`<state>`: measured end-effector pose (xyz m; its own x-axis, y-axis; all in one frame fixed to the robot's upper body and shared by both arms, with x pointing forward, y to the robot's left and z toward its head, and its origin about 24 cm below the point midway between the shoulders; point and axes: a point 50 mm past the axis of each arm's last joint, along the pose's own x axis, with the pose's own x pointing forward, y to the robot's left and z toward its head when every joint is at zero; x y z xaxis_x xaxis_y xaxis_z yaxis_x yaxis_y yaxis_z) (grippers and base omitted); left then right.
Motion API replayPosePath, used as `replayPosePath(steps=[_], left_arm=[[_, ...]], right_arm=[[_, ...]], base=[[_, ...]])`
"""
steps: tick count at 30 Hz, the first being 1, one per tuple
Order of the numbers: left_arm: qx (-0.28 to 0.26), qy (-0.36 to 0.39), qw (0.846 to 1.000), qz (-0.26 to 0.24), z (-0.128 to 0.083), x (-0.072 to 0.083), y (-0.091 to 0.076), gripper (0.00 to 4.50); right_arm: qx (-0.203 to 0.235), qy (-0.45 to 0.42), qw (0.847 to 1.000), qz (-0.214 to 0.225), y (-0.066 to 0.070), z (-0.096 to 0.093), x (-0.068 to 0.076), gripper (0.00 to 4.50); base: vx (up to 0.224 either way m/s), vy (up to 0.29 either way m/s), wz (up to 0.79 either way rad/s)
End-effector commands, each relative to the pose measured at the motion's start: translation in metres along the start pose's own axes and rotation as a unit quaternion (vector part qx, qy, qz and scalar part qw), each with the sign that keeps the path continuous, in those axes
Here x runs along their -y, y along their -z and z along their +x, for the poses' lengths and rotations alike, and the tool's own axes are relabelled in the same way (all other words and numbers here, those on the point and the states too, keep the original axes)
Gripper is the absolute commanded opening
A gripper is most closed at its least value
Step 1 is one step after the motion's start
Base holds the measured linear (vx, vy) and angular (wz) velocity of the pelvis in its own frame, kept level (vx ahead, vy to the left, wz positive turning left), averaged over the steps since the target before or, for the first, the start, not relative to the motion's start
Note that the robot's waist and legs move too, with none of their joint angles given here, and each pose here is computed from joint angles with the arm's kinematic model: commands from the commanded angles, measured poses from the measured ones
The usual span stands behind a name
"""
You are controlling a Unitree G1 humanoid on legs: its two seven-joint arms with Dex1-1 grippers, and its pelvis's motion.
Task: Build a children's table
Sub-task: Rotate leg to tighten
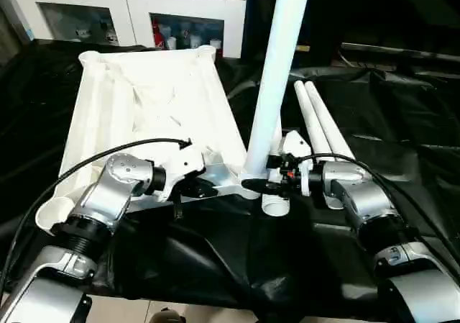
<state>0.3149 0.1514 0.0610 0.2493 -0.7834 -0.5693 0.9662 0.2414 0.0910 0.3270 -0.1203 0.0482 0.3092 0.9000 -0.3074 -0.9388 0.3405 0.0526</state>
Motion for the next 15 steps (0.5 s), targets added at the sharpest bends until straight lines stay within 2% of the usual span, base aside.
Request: replayPosePath(steps=[1, 5, 7, 10, 11, 12, 13, 15], left_arm=[[0.001, -0.023, 1.0, -0.002, 0.007, -0.001, -0.001, 0.0], [0.004, -0.07, 0.997, -0.011, 0.018, -0.007, -0.005, 0.0], [-0.001, -0.104, 0.994, -0.027, 0.031, -0.01, -0.009, 0.0], [-0.005, -0.157, 0.986, -0.057, 0.05, -0.016, -0.02, 0.0], [-0.004, -0.162, 0.985, -0.06, 0.052, -0.016, -0.021, 0.0], [-0.001, -0.184, 0.98, -0.073, 0.063, -0.018, -0.029, 0.0], [0.0, -0.188, 0.979, -0.076, 0.068, -0.017, -0.034, 0.0], [0.001, -0.193, 0.978, -0.075, 0.074, -0.017, -0.04, 0.0]], right_arm=[[-0.014, -0.009, 1.0, 0.012, 0.007, 0.011, -0.009, 2.76], [-0.027, 0.085, 0.994, 0.061, 0.018, 0.022, -0.003, 2.74], [-0.028, 0.156, 0.983, 0.097, 0.022, 0.034, 0.0, 2.74], [-0.009, 0.245, 0.957, 0.155, 0.018, 0.051, 0.003, 2.74], [-0.007, 0.254, 0.954, 0.161, 0.018, 0.052, 0.004, 2.73], [-0.004, 0.294, 0.937, 0.19, 0.015, 0.061, 0.004, 2.73], [-0.007, 0.299, 0.935, 0.189, 0.013, 0.067, 0.003, 2.73], [-0.01, 0.291, 0.942, 0.168, 0.008, 0.075, -0.001, 2.73]], base=[[0.0, 0.0, 0.0], [0.0, 0.0, 0.0], [0.0, 0.0, 0.0], [0.0, 0.0, 0.0], [0.0, 0.0, 0.0], [0.0, 0.0, 0.0], [0.0, 0.0, 0.0], [0.0, 0.0, 0.0]])
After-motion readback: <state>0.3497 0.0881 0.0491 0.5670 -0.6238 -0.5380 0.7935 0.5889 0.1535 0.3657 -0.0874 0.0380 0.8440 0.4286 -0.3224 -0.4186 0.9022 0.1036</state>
